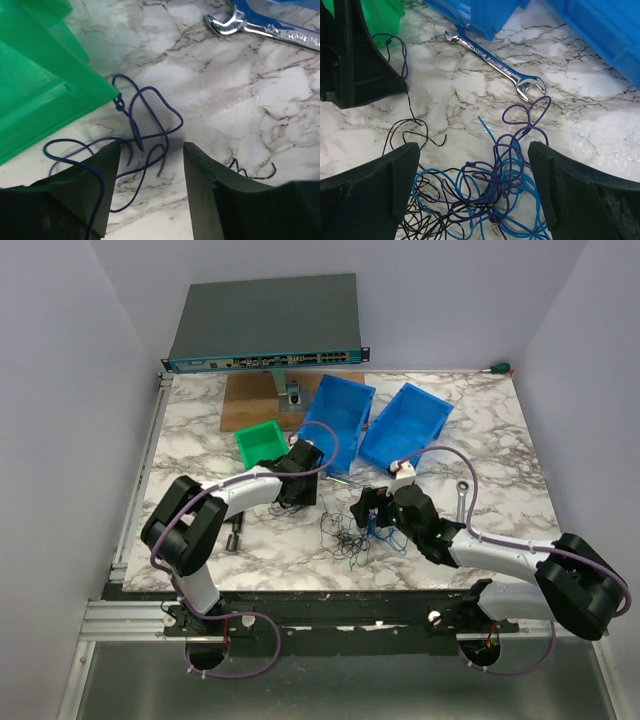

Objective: Untangle the cables

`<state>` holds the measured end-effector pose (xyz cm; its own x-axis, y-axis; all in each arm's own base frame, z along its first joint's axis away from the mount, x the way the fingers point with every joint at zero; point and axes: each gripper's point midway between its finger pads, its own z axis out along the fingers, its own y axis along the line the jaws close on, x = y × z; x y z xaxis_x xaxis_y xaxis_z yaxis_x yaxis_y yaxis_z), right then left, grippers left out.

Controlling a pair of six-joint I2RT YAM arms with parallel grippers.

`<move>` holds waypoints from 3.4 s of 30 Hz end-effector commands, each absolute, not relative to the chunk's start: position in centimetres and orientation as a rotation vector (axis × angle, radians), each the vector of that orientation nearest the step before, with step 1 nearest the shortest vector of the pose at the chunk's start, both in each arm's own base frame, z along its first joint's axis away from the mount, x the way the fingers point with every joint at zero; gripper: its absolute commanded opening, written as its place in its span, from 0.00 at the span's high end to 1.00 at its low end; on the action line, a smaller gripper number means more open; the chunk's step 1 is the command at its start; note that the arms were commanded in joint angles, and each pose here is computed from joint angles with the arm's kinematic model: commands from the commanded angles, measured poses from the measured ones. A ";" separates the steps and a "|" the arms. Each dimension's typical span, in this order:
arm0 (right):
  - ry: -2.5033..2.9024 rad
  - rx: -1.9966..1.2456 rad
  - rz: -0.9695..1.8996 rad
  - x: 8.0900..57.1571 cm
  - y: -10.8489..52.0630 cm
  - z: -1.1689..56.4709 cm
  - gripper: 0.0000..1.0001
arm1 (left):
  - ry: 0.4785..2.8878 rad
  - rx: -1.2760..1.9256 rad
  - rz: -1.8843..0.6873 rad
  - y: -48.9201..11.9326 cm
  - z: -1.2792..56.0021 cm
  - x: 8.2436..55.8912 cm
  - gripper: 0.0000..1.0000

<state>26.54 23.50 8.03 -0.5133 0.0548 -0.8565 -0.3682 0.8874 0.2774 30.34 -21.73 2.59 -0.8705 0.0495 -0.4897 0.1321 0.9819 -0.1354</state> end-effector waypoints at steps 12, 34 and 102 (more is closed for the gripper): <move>1.983 -0.181 0.546 26.6 22.9 9.4 0.00 | 2.595 0.144 -0.343 -22.1 4.6 28.8 1.00; 1.911 -0.091 0.521 26.8 21.2 11.0 0.02 | 2.266 -0.055 -0.358 -16.1 16.9 34.7 1.00; 1.904 -0.115 0.544 26.6 21.6 11.2 0.02 | 2.368 -0.307 0.081 -9.7 13.2 41.1 0.24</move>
<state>26.62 21.36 10.77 -0.4125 0.1620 -0.8964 -0.3156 0.8977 0.3075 40.98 -10.47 12.01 -0.6955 -0.2519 -0.6729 -0.2472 0.9633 -0.1052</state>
